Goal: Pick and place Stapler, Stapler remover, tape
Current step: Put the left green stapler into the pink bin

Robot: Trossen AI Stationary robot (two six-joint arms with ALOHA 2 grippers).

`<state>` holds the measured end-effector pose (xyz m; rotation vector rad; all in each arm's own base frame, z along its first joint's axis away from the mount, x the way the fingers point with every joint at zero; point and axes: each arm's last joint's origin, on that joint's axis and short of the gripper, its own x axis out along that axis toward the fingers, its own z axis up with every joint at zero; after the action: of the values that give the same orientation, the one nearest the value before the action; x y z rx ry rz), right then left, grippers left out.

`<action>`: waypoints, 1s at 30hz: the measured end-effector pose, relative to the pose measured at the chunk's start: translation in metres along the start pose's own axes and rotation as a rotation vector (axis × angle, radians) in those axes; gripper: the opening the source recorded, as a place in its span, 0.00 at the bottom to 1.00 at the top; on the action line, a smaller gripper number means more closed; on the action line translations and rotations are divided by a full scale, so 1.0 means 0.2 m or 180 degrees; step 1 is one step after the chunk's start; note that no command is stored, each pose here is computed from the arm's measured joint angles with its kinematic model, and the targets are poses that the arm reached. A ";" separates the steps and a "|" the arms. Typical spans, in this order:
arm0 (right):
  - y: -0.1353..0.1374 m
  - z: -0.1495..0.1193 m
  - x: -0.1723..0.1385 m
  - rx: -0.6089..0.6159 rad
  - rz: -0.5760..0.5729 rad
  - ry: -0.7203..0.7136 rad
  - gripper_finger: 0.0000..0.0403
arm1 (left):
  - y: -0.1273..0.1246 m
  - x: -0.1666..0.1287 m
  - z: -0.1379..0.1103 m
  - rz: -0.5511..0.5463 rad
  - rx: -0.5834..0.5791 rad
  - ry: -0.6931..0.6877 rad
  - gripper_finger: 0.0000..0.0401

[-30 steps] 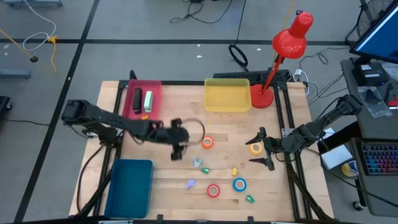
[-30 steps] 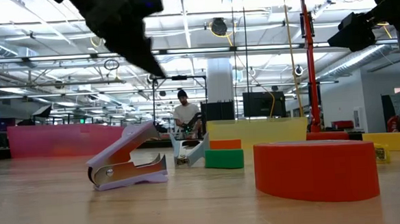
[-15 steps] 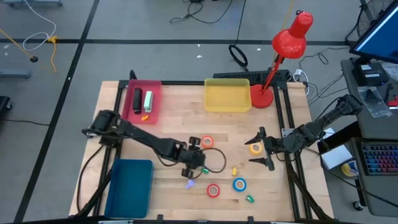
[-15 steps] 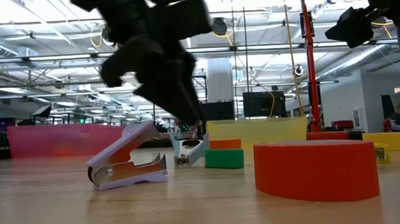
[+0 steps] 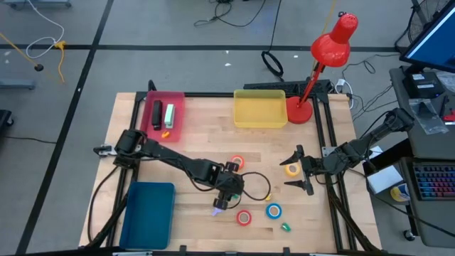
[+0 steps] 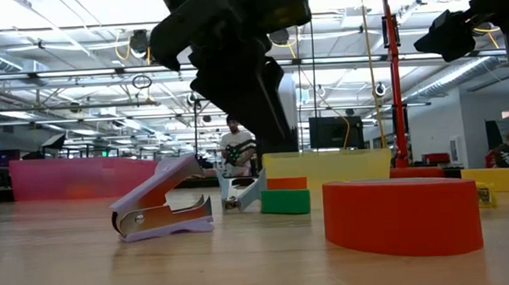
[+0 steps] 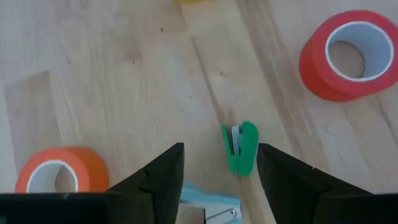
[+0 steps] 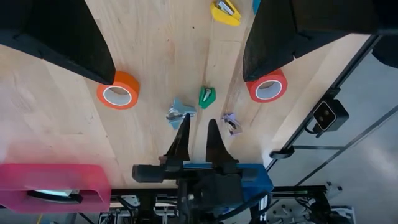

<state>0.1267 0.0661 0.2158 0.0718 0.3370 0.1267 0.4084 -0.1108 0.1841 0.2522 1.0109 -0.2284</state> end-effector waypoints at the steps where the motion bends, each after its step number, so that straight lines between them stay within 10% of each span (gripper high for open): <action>1: 0.00 0.00 0.00 0.0000 0.0000 0.0000 0.86 | 0.00 0.00 0.00 -0.0010 -0.0005 -0.0010 0.52; 30: 0.00 0.00 0.00 0.0001 0.0000 -0.0002 0.86 | 0.05 0.19 -0.06 0.0029 -0.0202 0.0168 0.57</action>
<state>0.1267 0.0661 0.2158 0.0721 0.3364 0.1268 0.4213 -0.1001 0.1472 0.2058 1.0674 -0.1820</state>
